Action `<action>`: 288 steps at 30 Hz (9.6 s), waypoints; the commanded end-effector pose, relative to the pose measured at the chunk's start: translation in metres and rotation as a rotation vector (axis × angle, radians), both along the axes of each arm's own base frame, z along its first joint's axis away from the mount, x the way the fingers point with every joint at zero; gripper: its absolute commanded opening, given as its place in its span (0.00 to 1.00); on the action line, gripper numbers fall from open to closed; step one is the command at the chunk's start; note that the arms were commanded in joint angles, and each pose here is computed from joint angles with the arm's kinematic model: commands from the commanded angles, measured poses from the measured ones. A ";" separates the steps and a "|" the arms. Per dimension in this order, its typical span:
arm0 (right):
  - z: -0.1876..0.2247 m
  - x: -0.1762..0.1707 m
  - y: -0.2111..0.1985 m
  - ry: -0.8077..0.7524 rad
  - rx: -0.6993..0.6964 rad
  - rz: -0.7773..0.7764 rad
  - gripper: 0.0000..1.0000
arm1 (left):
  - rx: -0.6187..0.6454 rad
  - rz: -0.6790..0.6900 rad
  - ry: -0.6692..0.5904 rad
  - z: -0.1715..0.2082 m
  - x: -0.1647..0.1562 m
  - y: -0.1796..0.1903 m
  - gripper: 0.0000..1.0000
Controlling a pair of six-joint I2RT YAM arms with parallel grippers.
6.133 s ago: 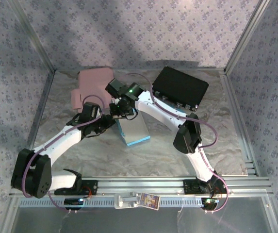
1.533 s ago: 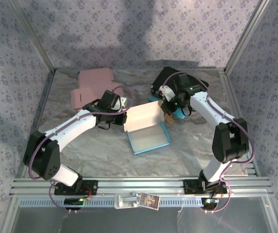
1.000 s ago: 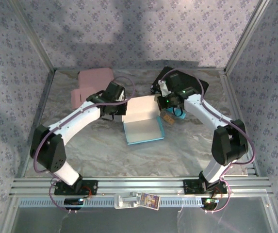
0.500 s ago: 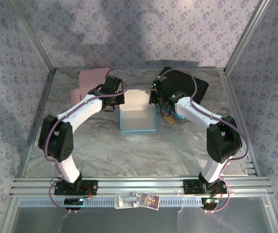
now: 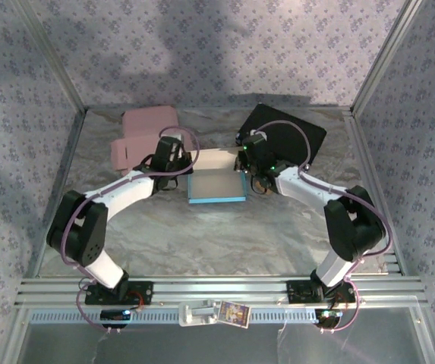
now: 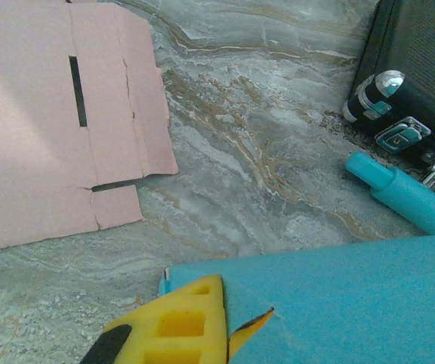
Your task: Fold the paper box
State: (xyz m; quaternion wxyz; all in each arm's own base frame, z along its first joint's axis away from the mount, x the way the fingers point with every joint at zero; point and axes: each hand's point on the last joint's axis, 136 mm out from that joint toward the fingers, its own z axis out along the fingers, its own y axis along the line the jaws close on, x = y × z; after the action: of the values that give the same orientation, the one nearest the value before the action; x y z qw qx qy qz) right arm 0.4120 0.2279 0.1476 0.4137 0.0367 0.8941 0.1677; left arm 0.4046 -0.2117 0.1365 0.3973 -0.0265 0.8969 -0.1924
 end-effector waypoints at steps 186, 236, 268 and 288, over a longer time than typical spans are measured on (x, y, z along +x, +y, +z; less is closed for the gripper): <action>-0.093 -0.074 -0.013 0.800 -0.237 0.327 0.28 | -0.180 0.129 0.522 -0.079 -0.115 0.002 0.20; -0.086 -0.084 -0.005 0.721 0.210 0.495 0.84 | -0.131 0.034 0.590 -0.122 -0.124 0.024 0.00; -0.026 -0.061 0.040 0.780 0.803 0.373 0.41 | -0.134 0.009 0.303 -0.024 -0.090 0.036 0.26; 0.014 -0.115 -0.005 1.293 0.936 -0.026 0.20 | 0.679 -0.936 -0.482 0.047 -0.170 -0.046 0.46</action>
State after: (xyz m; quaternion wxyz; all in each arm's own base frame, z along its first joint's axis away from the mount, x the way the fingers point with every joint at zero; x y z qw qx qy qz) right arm 0.3201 0.2264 0.1453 -0.1858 0.2830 0.8118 0.4758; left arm 0.2290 -0.2627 0.1913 0.4473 0.4818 0.7441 -0.1192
